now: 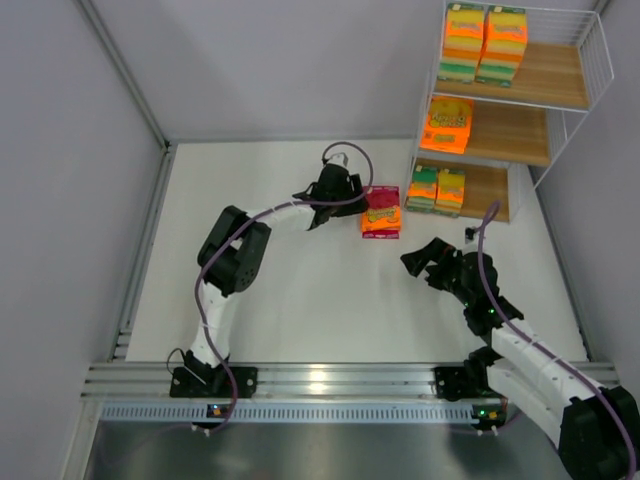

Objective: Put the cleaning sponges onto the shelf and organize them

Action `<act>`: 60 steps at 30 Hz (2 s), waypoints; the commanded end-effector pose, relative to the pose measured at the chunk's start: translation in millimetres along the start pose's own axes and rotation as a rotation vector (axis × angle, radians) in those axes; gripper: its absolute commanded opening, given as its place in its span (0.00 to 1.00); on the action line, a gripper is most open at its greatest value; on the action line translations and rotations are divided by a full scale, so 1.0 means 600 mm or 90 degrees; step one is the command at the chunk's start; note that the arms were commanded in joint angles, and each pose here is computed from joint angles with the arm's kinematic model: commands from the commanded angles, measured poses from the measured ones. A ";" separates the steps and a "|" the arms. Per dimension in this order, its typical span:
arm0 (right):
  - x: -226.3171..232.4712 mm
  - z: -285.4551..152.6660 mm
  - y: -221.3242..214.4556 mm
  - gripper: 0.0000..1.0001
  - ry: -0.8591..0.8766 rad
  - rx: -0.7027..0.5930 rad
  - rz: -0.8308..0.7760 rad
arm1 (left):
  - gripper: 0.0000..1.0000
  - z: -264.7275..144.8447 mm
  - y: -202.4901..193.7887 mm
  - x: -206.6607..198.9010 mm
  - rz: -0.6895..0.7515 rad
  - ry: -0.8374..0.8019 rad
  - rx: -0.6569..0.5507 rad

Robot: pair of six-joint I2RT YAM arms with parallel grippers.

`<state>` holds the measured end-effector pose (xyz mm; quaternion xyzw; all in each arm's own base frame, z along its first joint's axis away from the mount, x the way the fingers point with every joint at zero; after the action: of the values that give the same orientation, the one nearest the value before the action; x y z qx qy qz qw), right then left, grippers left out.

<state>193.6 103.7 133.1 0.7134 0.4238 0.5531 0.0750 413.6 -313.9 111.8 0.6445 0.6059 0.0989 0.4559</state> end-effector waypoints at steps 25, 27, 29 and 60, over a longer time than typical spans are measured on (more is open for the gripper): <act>0.017 0.003 0.010 0.99 0.004 -0.006 -0.003 | 0.00 -0.077 0.023 -0.031 -0.016 -0.060 -0.024; 0.021 0.006 0.011 0.99 0.013 -0.005 -0.003 | 0.00 -0.112 0.016 -0.029 -0.016 -0.063 -0.024; 0.027 0.007 0.015 0.99 0.022 -0.003 -0.005 | 0.00 -0.134 -0.011 -0.015 -0.019 -0.059 -0.001; 0.087 0.058 -0.063 0.84 0.145 0.100 0.147 | 0.00 -0.306 -0.106 -0.058 -0.085 -0.153 0.019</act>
<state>201.2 169.1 119.7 0.7178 0.4079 0.5580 -0.0835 238.2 -262.1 163.2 0.6331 0.6115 0.0034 0.4746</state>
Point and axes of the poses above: each gripper's point midway between its finger pads, its own z axis out along the fingers, its own x axis along the line the jaws close on, y = z × x, the point moved 8 cm from there along -z, back along the fingers, and after that the axes turned 6 degrees about z, right-handed, at the moved point
